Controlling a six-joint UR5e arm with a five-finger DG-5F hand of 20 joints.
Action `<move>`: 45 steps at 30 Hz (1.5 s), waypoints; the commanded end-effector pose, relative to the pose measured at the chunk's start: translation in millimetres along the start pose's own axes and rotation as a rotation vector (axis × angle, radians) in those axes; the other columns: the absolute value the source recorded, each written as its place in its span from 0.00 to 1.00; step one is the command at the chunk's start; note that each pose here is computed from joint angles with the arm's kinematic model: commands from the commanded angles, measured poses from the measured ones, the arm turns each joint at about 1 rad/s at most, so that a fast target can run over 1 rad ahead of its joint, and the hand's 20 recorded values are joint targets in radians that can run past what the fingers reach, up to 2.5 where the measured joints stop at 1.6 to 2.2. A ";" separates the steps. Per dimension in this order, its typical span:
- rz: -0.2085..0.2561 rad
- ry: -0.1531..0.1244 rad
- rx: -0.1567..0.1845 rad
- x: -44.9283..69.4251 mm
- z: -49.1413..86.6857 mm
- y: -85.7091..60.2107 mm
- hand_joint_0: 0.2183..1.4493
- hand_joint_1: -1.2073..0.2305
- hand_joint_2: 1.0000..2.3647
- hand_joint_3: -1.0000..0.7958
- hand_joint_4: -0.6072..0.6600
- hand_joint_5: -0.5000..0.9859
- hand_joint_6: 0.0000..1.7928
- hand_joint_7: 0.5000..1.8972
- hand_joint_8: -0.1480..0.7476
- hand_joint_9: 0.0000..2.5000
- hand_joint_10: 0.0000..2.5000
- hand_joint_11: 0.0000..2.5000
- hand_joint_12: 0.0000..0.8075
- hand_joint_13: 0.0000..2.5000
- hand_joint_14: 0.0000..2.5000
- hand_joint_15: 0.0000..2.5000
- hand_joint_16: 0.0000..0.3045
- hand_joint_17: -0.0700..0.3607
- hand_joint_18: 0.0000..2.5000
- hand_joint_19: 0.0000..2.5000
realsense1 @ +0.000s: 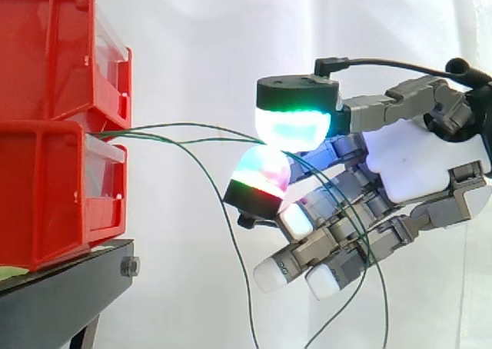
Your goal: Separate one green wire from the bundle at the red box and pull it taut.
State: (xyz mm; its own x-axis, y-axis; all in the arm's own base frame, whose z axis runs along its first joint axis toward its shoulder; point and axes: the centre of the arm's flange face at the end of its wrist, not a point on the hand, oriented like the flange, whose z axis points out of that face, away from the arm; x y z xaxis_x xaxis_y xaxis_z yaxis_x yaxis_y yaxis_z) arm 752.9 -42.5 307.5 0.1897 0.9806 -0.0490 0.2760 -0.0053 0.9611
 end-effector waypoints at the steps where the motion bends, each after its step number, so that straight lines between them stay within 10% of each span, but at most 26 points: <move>1: 0.001 0.000 -0.001 -0.1 -0.5 1.0 0.32 0.27 0.01 0.40 0.56 0.24 0.50 0.33 0.46 0.36 0.01 0.23 0.42 0.23 0.01 0.13 0.15 0.41 0.23 0.21; 7: 0.000 0.000 0.000 0.0 0.0 0.0 0.31 0.22 0.00 0.28 0.58 0.24 0.50 0.32 0.45 0.36 0.01 0.23 0.41 0.23 0.01 0.13 0.15 0.41 0.23 0.20; 19: -0.001 0.000 -0.001 0.0 0.1 0.7 0.28 0.44 0.01 0.39 0.57 0.25 0.50 0.37 0.47 0.38 0.01 0.23 0.42 0.24 0.01 0.14 0.16 0.41 0.22 0.22; 28: 0.000 0.000 -0.003 0.1 0.2 0.9 0.29 0.29 0.01 0.46 0.54 0.24 0.50 0.36 0.46 0.36 0.01 0.24 0.42 0.22 0.01 0.13 0.16 0.41 0.21 0.22; 36: -0.001 0.000 -0.001 0.0 0.1 0.7 0.31 0.22 0.00 0.28 0.57 0.24 0.50 0.32 0.44 0.35 0.01 0.23 0.41 0.23 0.01 0.13 0.15 0.40 0.22 0.20; 45: -0.001 -0.001 -0.001 -1.1 0.2 0.7 0.27 0.48 0.01 0.40 0.57 0.25 0.49 0.36 0.46 0.37 0.01 0.24 0.42 0.23 0.01 0.13 0.16 0.41 0.21 0.22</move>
State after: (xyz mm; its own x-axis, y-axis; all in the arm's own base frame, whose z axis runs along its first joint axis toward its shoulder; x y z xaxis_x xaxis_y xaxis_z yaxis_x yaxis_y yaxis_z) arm 753.0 -43.4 308.1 0.1906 0.9804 -0.0500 0.2751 -0.0045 0.9614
